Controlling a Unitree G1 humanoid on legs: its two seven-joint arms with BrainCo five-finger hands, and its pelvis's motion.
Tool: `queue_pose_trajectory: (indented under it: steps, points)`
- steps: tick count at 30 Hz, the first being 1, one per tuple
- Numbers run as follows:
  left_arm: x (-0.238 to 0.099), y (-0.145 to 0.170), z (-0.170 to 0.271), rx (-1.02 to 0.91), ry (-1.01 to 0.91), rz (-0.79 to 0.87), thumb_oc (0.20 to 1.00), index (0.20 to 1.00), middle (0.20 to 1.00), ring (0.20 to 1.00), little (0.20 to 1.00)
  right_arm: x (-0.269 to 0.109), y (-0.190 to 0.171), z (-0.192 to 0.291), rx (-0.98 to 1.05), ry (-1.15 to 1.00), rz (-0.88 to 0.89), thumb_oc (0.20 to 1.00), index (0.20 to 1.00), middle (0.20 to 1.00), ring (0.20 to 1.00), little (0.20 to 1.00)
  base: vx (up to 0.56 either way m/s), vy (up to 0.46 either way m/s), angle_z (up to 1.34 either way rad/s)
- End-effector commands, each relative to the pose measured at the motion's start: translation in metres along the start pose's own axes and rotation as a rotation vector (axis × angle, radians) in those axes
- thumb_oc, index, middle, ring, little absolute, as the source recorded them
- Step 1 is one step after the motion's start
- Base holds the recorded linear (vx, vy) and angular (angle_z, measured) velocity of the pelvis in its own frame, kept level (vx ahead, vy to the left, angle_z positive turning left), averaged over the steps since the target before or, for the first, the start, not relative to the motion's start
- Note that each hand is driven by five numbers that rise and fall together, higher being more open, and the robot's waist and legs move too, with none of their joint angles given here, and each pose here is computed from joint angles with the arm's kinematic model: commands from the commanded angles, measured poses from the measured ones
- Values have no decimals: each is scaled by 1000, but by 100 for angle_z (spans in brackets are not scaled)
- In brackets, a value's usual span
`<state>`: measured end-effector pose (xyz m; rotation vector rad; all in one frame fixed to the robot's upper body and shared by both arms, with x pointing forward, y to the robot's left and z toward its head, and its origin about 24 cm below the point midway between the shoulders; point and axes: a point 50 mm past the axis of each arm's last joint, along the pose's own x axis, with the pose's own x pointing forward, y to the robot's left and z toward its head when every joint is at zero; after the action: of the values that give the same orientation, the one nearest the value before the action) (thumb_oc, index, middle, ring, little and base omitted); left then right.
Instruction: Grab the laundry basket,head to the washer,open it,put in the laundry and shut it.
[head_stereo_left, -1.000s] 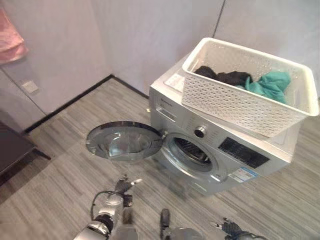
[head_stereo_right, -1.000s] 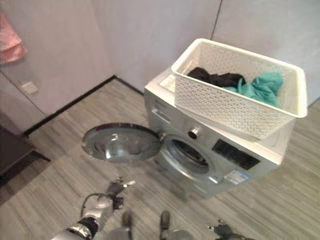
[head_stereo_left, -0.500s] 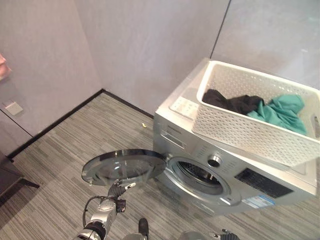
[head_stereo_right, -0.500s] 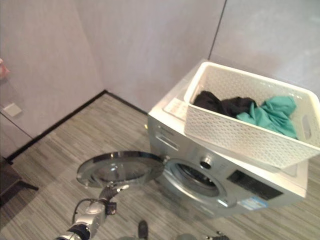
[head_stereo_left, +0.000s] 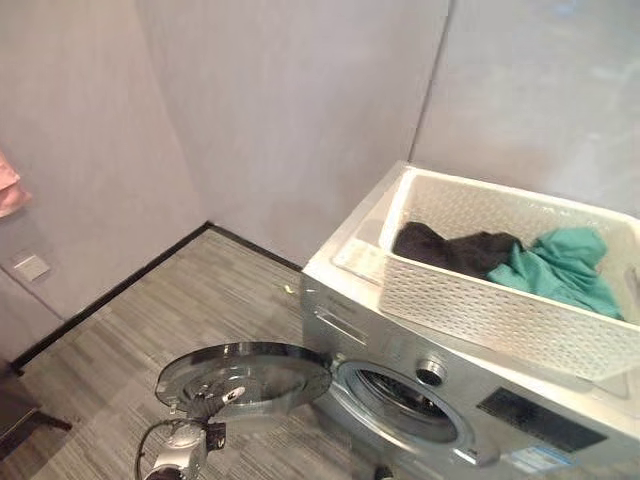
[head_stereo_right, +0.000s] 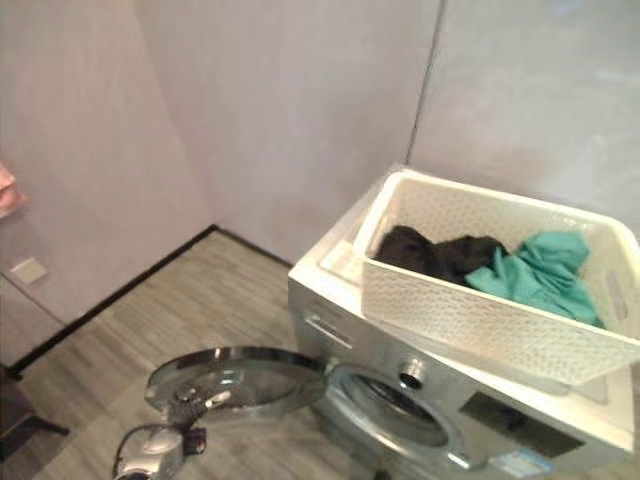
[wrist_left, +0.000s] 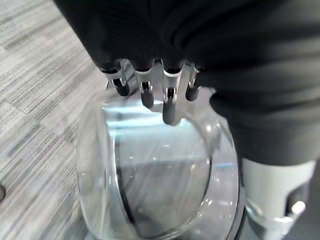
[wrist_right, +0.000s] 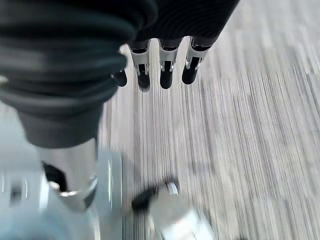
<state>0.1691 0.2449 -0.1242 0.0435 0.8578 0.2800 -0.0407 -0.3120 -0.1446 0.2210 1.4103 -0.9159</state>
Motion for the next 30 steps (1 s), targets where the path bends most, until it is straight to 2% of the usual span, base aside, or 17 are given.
queue_pose_trajectory:
  steps: [1,6,10,12,13,14,15,19,22,25,30]
  points:
    - [11,-16,47,-26,-132,-37,1000,1000,1000,1000,1000,-3,-42,13,216,-15,-167,1000,1000,1000,1000,1000,14,-38,-2]
    - [12,-29,53,-30,-138,-68,1000,1000,1000,1000,1000,-5,-56,16,372,-32,-242,1000,1000,1000,1000,1000,-1,-13,5]
    - [12,-27,48,-56,-122,-38,1000,1000,1000,1000,1000,-9,-60,52,582,-186,-301,1000,1000,1000,1000,1000,-11,7,-8]
    - [11,-23,44,-89,-119,-6,1000,1000,1000,1000,1000,-16,-58,88,504,-350,-331,1000,1000,1000,1000,1000,-11,16,-18]
    - [9,-18,38,-119,-117,24,1000,1000,1000,1000,1000,-30,-56,121,457,-517,-361,1000,1000,1000,1000,1000,-44,33,-31]
    - [7,-15,33,-175,-121,55,1000,1000,1000,1000,1000,-68,-44,172,352,-812,-417,1000,1000,1000,1000,1000,-13,32,-32]
    - [7,-14,33,-173,-121,55,1000,1000,1000,1000,1000,-68,-44,171,351,-809,-419,1000,1000,1000,1000,1000,-19,29,-27]
    - [2,-17,22,-202,-103,54,1000,1000,1000,1000,1000,-131,-34,218,153,-1153,-600,1000,1000,1000,1000,1000,13,18,-34]
    - [1,-23,17,-176,-87,42,1000,1000,1000,1000,1000,-177,-31,244,210,-1358,-698,1000,1000,1000,1000,1000,8,2,-5]
    - [1,-30,12,-156,-61,42,1000,1000,1000,1000,1000,-237,-9,261,315,-1638,-666,1000,1000,1000,1000,1000,1,-4,-1]
    - [0,-39,5,-97,-33,23,1000,1000,1000,1000,1000,-320,0,264,420,-1996,-654,1000,1000,1000,1000,1000,-2,-12,2]
